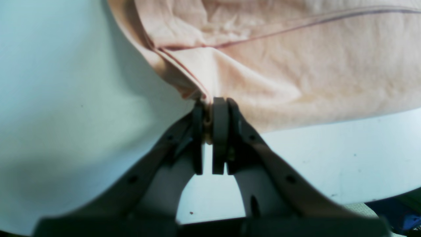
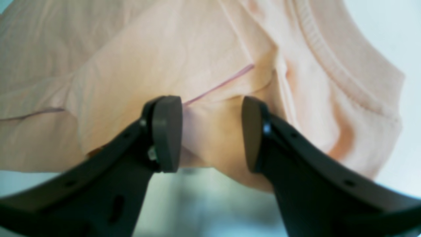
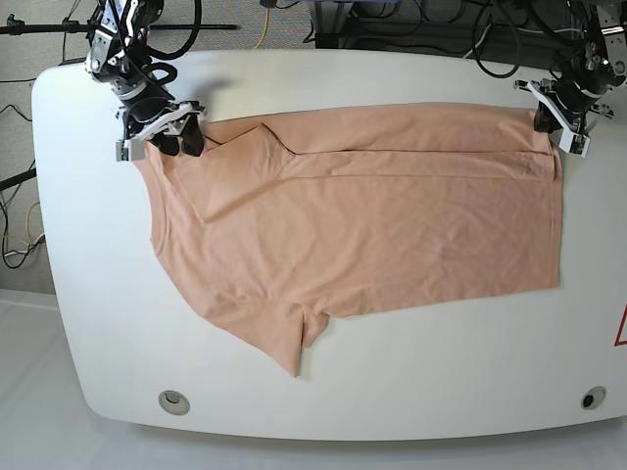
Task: Fold the T-shirt properly
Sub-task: 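Hold the edge with both grippers and shift it to straighten the fold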
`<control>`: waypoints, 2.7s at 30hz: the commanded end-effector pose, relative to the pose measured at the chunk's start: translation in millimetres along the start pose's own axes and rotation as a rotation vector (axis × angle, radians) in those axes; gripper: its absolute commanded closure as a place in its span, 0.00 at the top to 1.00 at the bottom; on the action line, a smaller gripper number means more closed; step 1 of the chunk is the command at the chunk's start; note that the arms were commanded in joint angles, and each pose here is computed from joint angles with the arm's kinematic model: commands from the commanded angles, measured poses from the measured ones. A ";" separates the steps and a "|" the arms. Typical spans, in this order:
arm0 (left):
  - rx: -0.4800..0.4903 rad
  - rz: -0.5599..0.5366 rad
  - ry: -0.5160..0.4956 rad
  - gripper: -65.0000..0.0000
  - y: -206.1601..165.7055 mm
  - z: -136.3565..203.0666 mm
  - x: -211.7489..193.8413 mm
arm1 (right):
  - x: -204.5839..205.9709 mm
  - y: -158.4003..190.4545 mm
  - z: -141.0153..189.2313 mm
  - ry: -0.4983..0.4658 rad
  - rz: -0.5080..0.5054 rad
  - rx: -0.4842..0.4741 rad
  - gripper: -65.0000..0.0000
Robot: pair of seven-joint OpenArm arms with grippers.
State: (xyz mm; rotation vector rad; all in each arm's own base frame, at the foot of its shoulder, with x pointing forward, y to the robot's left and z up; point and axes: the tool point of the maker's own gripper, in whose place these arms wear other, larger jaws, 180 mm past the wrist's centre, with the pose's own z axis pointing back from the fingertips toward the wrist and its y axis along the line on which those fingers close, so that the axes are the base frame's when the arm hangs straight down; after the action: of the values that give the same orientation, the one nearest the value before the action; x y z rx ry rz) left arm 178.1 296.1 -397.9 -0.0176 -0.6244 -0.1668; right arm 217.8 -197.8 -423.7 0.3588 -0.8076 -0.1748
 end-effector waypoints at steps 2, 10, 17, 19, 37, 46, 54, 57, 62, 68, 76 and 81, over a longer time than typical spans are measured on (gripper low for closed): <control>0.007 -0.016 -0.012 0.00 4.2 0.9 7.9 | -11.3 -3.1 1.5 0.052 0.004 -0.010 0.45; 0.009 -0.014 -0.029 0.00 5.7 -2.8 17.2 | -7.7 -3.4 1.0 0.047 0.014 -0.009 0.45; 0.019 -0.012 -0.054 0.00 8.7 -3.4 27.8 | 1.7 -6.1 -1.8 0.028 0.021 -0.012 0.45; 0.020 -0.013 -0.052 0.00 8.9 -2.9 27.3 | 1.8 -7.9 -1.2 0.029 0.019 -0.017 0.45; 0.007 -0.060 -0.053 0.01 -5.0 13.3 22.7 | -18.0 -14.2 9.0 0.073 -0.005 -0.035 0.45; 0.016 -0.057 -0.044 0.01 -1.1 10.5 22.1 | -14.9 -5.6 16.7 0.057 0.011 -0.019 0.45; 0.014 -0.051 -0.040 0.01 -0.8 8.1 21.6 | -9.6 -1.0 18.8 0.040 0.025 -0.012 0.45; 0.017 -0.043 -0.036 0.00 1.4 7.7 19.5 | 3.6 2.6 19.0 0.004 0.037 -0.005 0.45; 0.019 -0.039 -0.041 0.00 2.9 7.4 21.4 | 12.6 6.8 19.0 -0.017 0.053 0.003 0.45; 0.041 -0.042 -0.049 0.00 8.5 13.4 23.4 | 22.2 7.9 27.1 -0.029 0.085 -0.004 0.45; 0.058 -0.036 -0.053 0.00 14.3 17.2 23.8 | 26.0 4.4 29.3 -0.037 0.087 -0.016 0.45; 0.078 -0.036 -0.072 0.01 20.7 19.8 30.9 | 28.4 -0.4 28.9 -0.037 0.088 -0.030 0.45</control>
State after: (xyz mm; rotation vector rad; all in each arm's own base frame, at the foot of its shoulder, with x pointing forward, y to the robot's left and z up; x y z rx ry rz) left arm 184.7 308.1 -377.3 0.0386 -0.6574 -0.1632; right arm 208.4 -208.1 -396.3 0.2983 -0.8123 -0.1163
